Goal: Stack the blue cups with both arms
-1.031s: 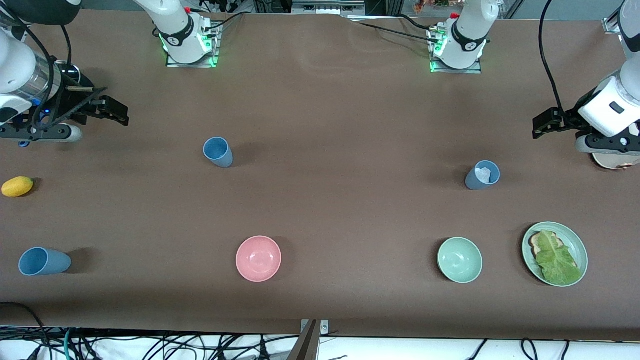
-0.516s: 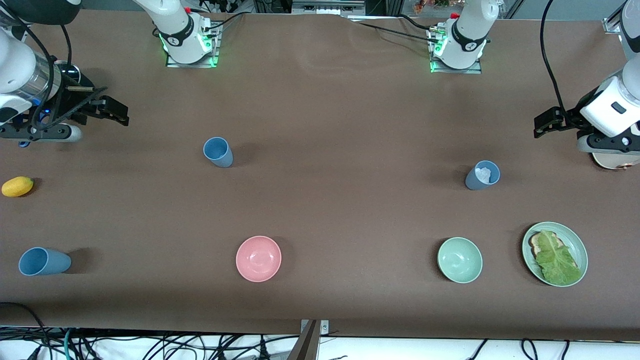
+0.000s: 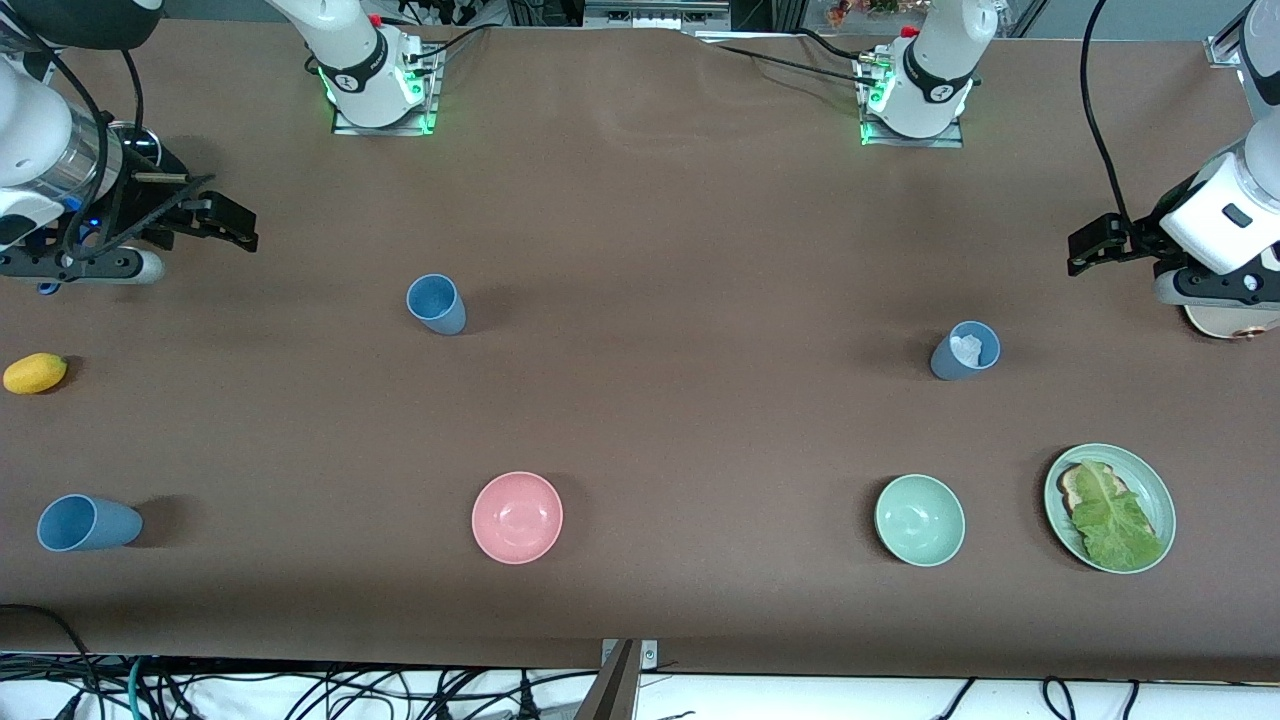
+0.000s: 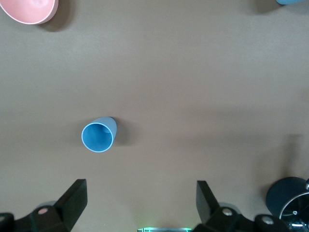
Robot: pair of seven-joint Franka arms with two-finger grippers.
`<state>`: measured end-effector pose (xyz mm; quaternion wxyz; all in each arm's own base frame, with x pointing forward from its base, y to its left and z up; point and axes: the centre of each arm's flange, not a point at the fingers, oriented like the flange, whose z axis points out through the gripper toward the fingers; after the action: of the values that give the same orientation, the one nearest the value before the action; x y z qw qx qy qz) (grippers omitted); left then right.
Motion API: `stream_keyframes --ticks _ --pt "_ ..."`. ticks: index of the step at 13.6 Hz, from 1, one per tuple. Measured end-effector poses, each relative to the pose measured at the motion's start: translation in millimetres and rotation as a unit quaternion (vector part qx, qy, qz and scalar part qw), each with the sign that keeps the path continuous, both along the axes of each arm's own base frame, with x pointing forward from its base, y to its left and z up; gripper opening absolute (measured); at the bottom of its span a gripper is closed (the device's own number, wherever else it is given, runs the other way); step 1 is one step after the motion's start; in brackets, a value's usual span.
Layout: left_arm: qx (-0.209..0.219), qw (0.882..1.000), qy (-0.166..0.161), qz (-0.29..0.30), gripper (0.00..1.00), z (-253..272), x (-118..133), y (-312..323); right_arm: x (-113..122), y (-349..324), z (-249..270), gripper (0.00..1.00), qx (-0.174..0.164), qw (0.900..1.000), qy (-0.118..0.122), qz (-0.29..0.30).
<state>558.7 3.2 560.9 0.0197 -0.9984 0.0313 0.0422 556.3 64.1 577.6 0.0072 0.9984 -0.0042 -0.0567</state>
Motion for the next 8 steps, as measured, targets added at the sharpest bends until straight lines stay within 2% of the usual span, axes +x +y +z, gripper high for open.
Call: stream_keyframes --ticks 8 --pt "0.000 1.000 -0.001 0.004 1.00 0.5 -0.2 -2.0 -0.1 2.0 -0.1 1.00 0.000 1.000 0.000 0.002"
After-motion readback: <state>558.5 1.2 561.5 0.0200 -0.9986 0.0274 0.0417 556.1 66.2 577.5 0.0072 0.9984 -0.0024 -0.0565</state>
